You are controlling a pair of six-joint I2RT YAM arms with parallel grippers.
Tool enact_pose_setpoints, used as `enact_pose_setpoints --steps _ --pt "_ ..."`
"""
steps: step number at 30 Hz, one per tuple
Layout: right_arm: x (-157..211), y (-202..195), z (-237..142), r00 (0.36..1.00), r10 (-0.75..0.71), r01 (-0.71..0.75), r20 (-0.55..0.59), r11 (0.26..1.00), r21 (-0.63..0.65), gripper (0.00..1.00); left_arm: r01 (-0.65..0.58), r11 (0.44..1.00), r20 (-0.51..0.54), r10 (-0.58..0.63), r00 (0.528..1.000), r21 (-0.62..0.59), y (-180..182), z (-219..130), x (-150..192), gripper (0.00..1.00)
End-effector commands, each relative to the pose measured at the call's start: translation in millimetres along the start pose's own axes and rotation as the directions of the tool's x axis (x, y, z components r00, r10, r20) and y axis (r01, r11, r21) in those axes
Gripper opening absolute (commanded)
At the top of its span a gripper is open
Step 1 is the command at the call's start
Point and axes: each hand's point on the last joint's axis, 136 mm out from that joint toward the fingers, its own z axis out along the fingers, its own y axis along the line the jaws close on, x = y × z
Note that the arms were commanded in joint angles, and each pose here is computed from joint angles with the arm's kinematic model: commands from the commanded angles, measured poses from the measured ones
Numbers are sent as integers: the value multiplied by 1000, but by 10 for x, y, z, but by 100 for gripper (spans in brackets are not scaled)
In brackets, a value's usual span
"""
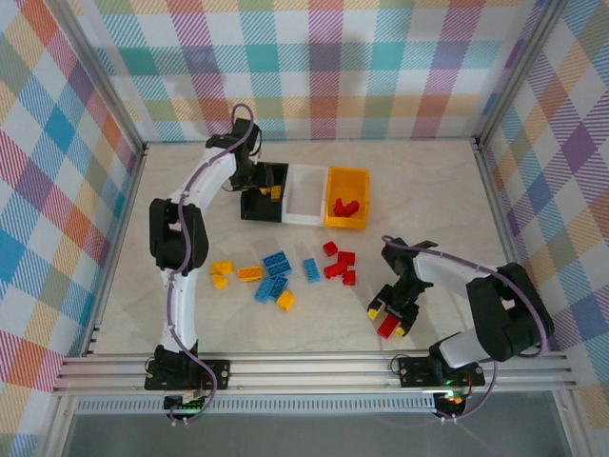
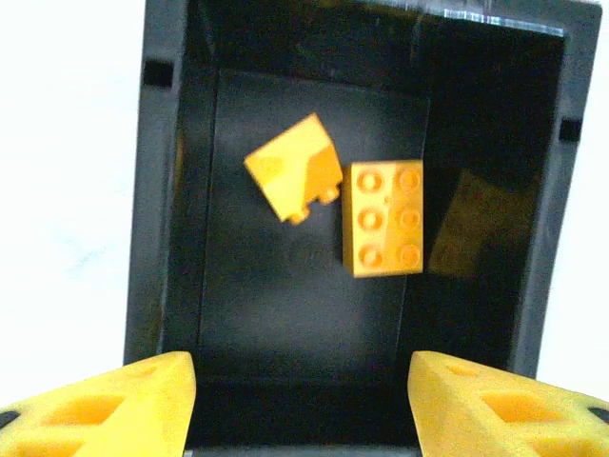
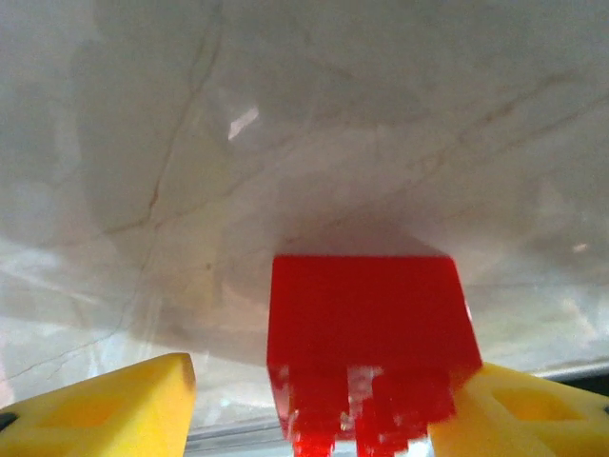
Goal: Sort the legos into containers by color
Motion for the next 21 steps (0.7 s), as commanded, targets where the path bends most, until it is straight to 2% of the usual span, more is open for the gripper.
enact_pose_setpoints --steps 1,6,8,13,17,21 --pt "-53 -28 88 1000 5 -6 8 1000 26 55 5 999 26 -6 1000 37 -80 -461 106 62" --pt "-170 105 15 998 -35 35 58 999 14 33 24 999 19 -25 1000 38 -5 -682 435 63" --pt "-216 200 -107 993 -68 68 95 998 0 28 26 999 9 -27 1000 39 33 -748 601 64" --pt "-374 585 -733 959 -159 173 233 984 -40 27 2 999 -31 0 1000 49 38 -875 1090 64" --pt "-611 1145 -1395 903 -238 291 357 951 -101 27 -22 999 -79 25 997 43 -8 -848 1471 66" --pt "-960 1686 -1731 876 -278 354 394 925 -135 28 31 999 -124 -26 992 35 59 -773 1737 68"
